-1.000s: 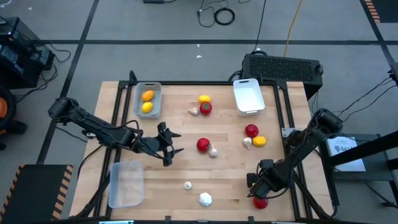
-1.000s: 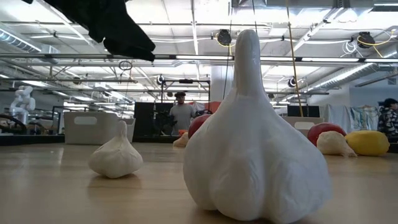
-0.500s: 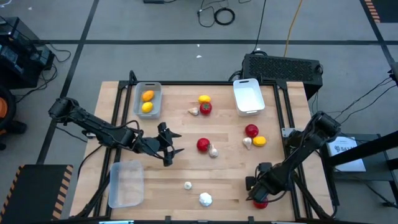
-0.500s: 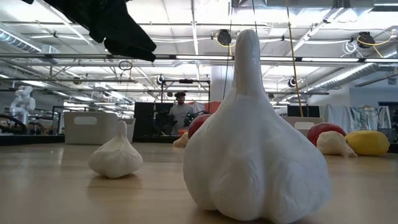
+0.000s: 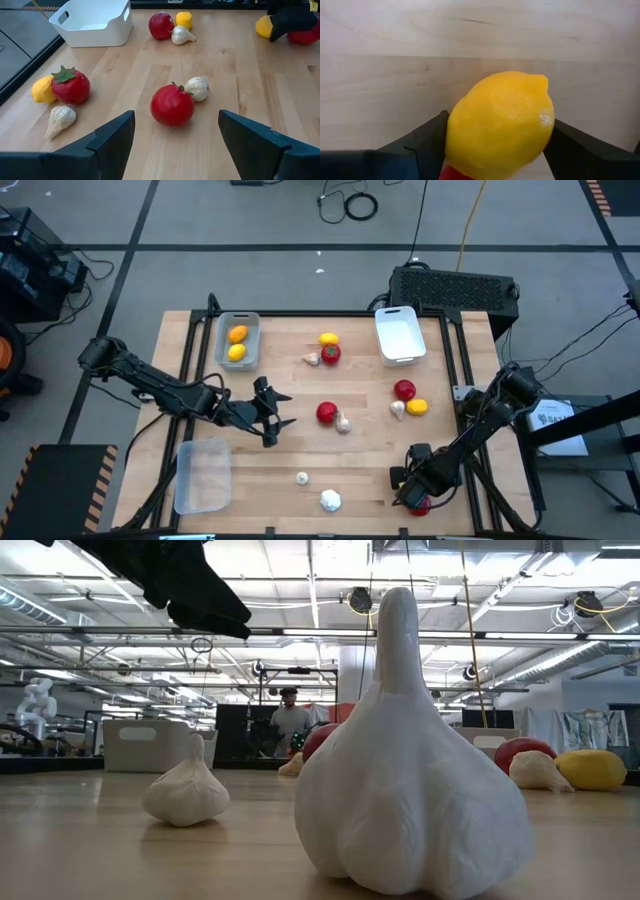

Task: Sort produce into baskets
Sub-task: Put the yellow lemon into the gray bin

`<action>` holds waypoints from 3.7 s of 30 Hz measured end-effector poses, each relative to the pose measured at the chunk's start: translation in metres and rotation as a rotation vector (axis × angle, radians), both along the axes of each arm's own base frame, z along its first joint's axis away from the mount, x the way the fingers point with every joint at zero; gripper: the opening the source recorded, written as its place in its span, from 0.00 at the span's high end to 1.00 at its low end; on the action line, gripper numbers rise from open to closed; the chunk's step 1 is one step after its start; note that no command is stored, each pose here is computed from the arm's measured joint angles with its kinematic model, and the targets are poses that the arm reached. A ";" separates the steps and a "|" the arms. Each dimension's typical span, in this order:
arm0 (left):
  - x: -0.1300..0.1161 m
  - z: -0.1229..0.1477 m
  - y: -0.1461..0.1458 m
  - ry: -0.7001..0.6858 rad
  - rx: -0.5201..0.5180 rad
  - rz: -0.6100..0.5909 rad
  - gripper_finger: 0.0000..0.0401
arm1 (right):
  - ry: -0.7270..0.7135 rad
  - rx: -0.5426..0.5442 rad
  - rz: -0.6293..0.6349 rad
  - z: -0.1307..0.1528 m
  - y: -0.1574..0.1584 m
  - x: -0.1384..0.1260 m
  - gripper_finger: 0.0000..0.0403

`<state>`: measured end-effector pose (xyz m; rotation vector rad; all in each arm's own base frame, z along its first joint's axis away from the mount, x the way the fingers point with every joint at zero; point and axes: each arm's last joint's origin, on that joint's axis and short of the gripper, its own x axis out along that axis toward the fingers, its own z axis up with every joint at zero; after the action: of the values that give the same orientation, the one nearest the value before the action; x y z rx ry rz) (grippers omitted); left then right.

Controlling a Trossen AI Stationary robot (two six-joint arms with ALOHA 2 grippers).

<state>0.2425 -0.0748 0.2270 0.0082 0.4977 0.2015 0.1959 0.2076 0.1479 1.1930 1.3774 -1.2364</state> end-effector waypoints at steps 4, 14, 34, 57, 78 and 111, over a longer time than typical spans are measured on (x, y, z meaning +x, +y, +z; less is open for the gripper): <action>0.000 0.000 0.000 0.000 0.000 0.000 0.26 | -0.015 -0.015 0.013 0.000 0.000 0.000 0.41; -0.001 -0.002 0.001 0.022 0.048 0.006 0.26 | -0.072 -0.041 0.074 0.004 -0.005 0.004 0.45; -0.009 -0.005 0.025 0.045 0.346 0.445 0.26 | -0.615 -0.600 0.514 0.062 -0.127 0.093 0.45; -0.054 0.019 0.140 0.159 0.373 1.010 0.27 | -1.303 -0.920 0.857 0.065 -0.335 0.238 0.45; -0.094 0.029 0.161 0.175 0.498 1.295 0.27 | -1.325 -0.909 0.808 0.027 -0.372 0.364 0.44; -0.094 0.029 0.162 0.187 0.492 1.273 0.26 | -1.285 -0.926 0.875 -0.005 -0.376 0.380 0.17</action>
<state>0.1486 0.0876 0.2562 0.1944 0.5708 1.5785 0.5763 -0.1685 0.1426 0.3704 0.1499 -0.1853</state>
